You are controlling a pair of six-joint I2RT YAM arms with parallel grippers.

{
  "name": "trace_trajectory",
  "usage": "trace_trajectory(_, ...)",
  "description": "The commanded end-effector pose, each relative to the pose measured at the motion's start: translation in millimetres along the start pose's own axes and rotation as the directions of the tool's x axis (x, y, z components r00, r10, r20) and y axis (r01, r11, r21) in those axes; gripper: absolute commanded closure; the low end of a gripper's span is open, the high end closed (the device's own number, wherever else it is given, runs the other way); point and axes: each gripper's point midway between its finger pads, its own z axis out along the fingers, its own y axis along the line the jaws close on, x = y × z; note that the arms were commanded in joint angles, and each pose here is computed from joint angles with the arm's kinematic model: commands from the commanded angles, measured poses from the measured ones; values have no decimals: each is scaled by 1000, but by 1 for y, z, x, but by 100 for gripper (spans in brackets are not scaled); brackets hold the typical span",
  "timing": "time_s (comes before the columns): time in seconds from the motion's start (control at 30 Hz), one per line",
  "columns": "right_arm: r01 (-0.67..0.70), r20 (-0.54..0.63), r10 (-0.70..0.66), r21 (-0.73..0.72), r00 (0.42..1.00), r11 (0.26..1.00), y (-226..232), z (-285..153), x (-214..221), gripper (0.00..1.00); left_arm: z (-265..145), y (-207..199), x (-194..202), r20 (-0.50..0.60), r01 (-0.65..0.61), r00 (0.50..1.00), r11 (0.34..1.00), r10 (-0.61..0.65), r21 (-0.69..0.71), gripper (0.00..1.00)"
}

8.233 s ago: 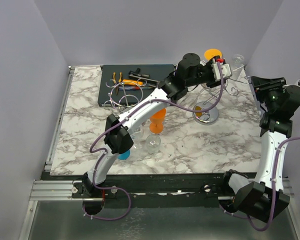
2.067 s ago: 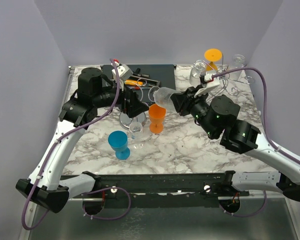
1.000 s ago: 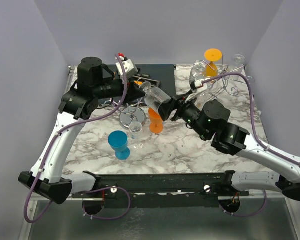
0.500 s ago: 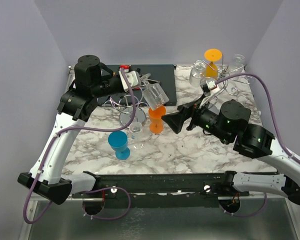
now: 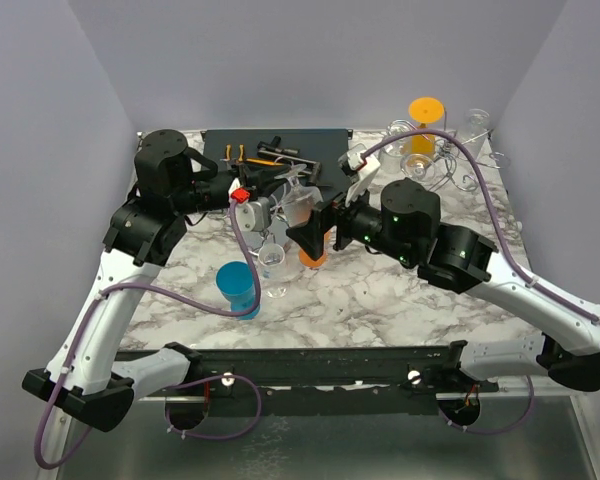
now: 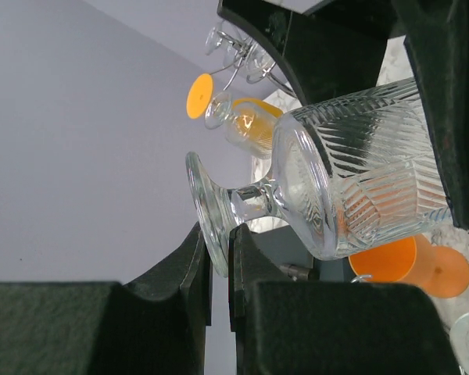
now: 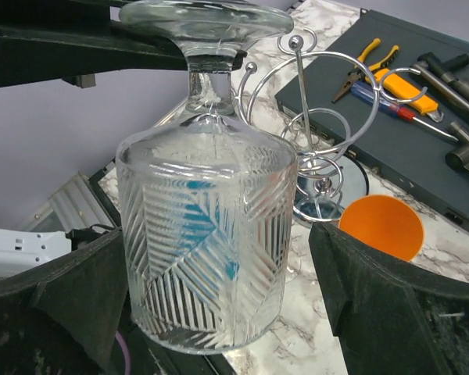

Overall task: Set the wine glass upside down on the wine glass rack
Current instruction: Turn the wine glass upside down at the wine rack.

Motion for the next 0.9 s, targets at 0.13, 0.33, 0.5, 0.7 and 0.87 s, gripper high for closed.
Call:
trace_trajectory(0.13,35,49,-32,-53,998,998,10,11,-8,4,-3,0,-38,146,-168,975,986,165,6,100)
trace_trajectory(0.33,13,97,-7,-53,995,999,6,6,-8,33,-2,-5,-41,172,-199,966,980,193,19,100)
trace_trajectory(0.5,17,141,-16,-3,990,1000,-8,4,-1,51,1,-5,-49,198,-206,960,978,197,24,100)
trace_trajectory(0.7,39,219,-64,117,974,992,-36,8,10,81,0,-7,-52,200,-213,958,977,205,18,98)
trace_trajectory(0.87,63,255,-116,207,960,976,-53,3,5,99,-2,-10,-48,180,-212,962,977,207,7,23)
